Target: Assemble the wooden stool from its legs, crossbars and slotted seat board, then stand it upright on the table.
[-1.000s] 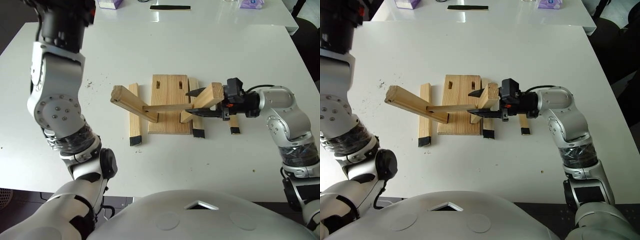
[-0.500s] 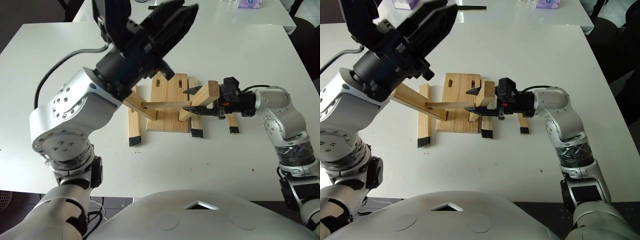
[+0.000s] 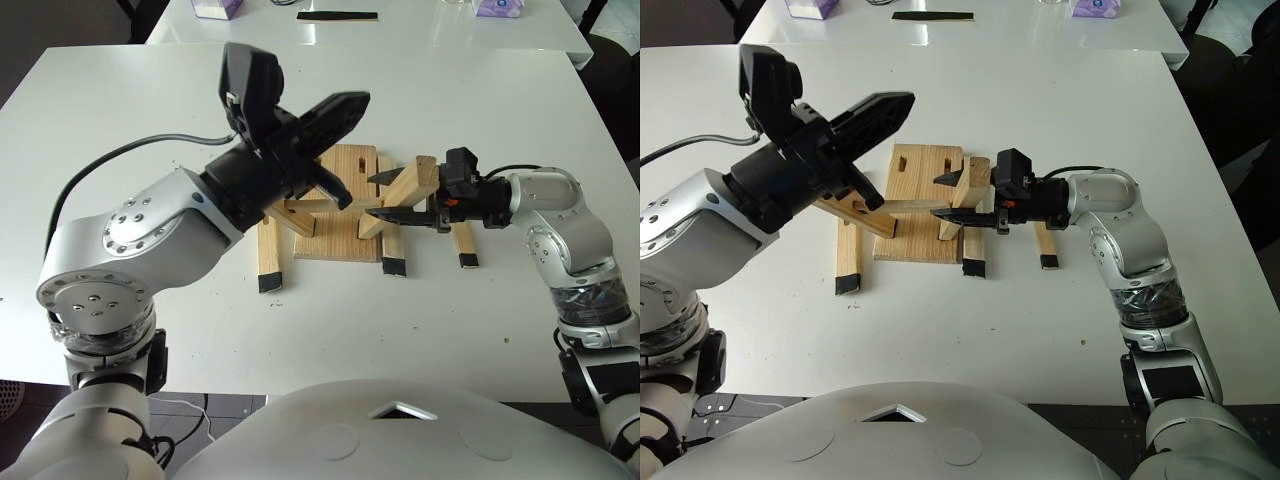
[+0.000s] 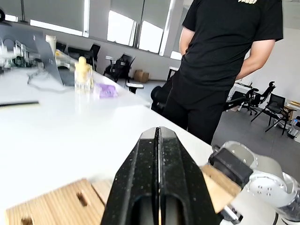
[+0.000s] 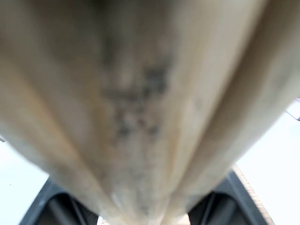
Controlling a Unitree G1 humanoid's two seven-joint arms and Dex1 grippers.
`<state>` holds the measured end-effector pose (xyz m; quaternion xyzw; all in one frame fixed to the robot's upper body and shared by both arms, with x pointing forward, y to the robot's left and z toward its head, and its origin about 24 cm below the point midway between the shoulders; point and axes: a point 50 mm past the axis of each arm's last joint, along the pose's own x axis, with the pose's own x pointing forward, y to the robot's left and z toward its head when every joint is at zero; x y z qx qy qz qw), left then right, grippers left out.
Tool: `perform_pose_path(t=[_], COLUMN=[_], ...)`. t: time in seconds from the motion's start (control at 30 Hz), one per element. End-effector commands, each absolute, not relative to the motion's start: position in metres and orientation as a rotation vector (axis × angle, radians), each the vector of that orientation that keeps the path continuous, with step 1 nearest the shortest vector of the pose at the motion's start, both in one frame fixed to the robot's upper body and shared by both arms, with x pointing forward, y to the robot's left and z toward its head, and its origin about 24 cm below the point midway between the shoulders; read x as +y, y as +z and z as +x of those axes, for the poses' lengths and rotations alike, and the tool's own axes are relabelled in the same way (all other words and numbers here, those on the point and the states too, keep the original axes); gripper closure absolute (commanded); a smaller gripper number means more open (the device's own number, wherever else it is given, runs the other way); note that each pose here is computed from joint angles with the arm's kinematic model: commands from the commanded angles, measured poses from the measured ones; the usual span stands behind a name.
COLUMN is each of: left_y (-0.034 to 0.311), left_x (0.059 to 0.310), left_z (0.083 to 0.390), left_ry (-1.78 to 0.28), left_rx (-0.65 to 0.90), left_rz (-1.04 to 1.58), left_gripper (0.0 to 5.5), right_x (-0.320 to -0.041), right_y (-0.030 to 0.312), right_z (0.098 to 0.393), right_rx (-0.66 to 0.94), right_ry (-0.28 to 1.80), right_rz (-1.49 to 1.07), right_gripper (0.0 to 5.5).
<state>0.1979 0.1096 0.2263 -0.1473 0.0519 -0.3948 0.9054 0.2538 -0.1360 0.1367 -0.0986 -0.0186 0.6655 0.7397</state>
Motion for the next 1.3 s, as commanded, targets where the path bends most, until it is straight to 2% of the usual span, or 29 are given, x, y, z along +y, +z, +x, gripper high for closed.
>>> perform_pose_path(t=[0.03,0.23,0.4,0.63,0.97,1.3], left_y=[0.210,0.191,0.174,0.167,0.181,0.147], left_x=[0.116,0.118,0.108,0.094,0.087,0.095], left_z=[0.194,0.192,0.193,0.192,0.200,0.196], left_ry=[-0.744,-0.690,-0.704,-0.717,-0.705,-0.647], left_rx=[0.262,0.347,0.374,0.321,0.191,0.342], left_rz=[-0.273,-0.192,-0.096,-0.012,-0.039,0.034], left_gripper=[5.50,5.50,5.50,5.50,5.50,5.50], right_x=[-0.148,-0.144,-0.142,-0.134,-0.134,-0.134], right_y=[0.121,0.119,0.119,0.120,0.121,0.122], right_z=[0.255,0.260,0.267,0.274,0.279,0.282], right_rx=[0.083,0.098,0.111,0.119,0.117,0.114], right_ry=[1.381,1.379,1.394,1.444,1.438,1.434], right_rz=[-0.230,-0.223,-0.233,-0.242,-0.247,-0.251], right_gripper=[3.49,3.49,3.49,3.50,3.50,3.50])
